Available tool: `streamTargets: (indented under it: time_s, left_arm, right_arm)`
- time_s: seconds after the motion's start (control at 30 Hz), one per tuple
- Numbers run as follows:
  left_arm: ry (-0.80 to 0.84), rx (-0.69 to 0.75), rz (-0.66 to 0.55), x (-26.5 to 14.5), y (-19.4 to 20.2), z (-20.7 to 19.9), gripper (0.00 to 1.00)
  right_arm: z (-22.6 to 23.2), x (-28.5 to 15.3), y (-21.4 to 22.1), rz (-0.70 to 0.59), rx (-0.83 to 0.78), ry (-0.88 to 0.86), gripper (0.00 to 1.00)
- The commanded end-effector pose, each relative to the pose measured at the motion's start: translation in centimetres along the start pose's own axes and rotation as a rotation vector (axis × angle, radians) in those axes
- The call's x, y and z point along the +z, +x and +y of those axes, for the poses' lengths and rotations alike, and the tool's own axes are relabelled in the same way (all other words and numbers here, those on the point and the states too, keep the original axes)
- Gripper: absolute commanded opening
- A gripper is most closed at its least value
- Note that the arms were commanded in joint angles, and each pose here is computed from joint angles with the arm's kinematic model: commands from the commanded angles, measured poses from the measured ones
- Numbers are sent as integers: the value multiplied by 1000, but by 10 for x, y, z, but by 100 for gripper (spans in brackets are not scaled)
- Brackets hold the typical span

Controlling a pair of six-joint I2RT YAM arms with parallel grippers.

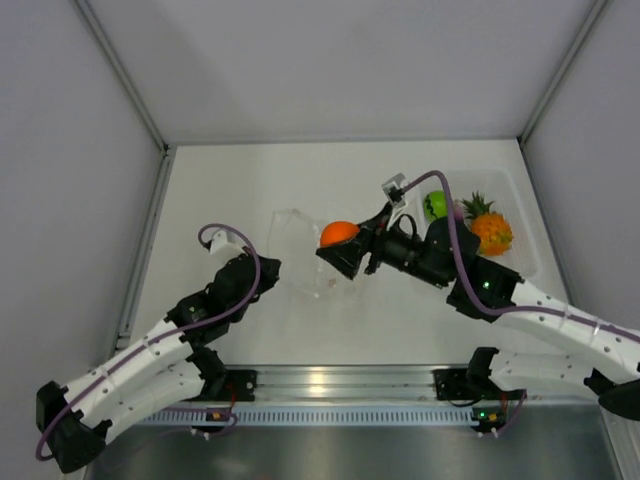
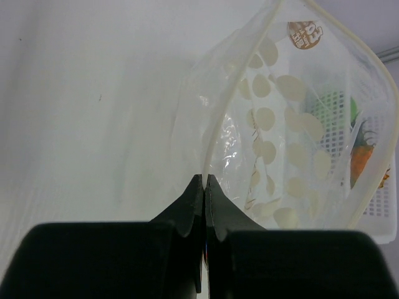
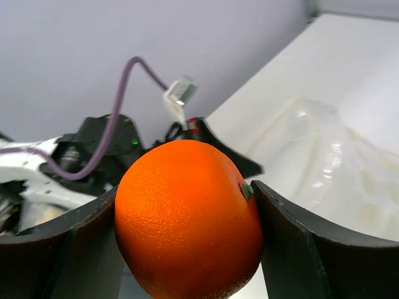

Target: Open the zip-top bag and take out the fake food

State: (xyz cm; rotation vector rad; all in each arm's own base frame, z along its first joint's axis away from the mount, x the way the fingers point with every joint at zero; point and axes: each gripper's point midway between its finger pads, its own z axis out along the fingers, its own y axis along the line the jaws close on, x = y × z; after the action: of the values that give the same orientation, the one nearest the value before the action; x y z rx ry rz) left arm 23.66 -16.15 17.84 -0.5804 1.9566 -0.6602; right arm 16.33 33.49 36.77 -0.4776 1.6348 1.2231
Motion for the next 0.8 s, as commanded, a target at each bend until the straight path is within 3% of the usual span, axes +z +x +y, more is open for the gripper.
streamTargets:
  time_s: [0.0, 0.03, 0.1, 0.23, 0.43, 0.57, 0.67, 0.77]
  left_arm:
    - [6, 17, -37, -2, -13, -6, 0]
    - [7, 21, -38, -3, -15, -8, 0]
    - [8, 35, -37, -5, -17, -9, 0]
    - [14, 53, -44, -10, -24, -14, 0]
    - [13, 84, -39, -14, -27, -16, 0]
    - [25, 103, -29, -17, -28, -19, 0]
    - [27, 128, -27, -20, -31, -20, 0]
    - [-7, 165, -47, -23, -40, -18, 0]
  right_arm:
    - [-64, -33, -4, 33, -134, 346, 48]
    - [-96, -50, -1, 62, -159, 507, 49]
    - [-123, -71, -10, 60, -170, 626, 50]
    - [-220, -135, -23, 47, -100, 947, 51]
    - [-320, -184, 7, 143, 13, 1178, 61]
    - [-358, -189, 28, 201, 110, 1218, 61]
    - [-369, -182, 33, 198, 121, 1213, 68]
    - [-379, -189, 42, 243, 130, 1270, 99]
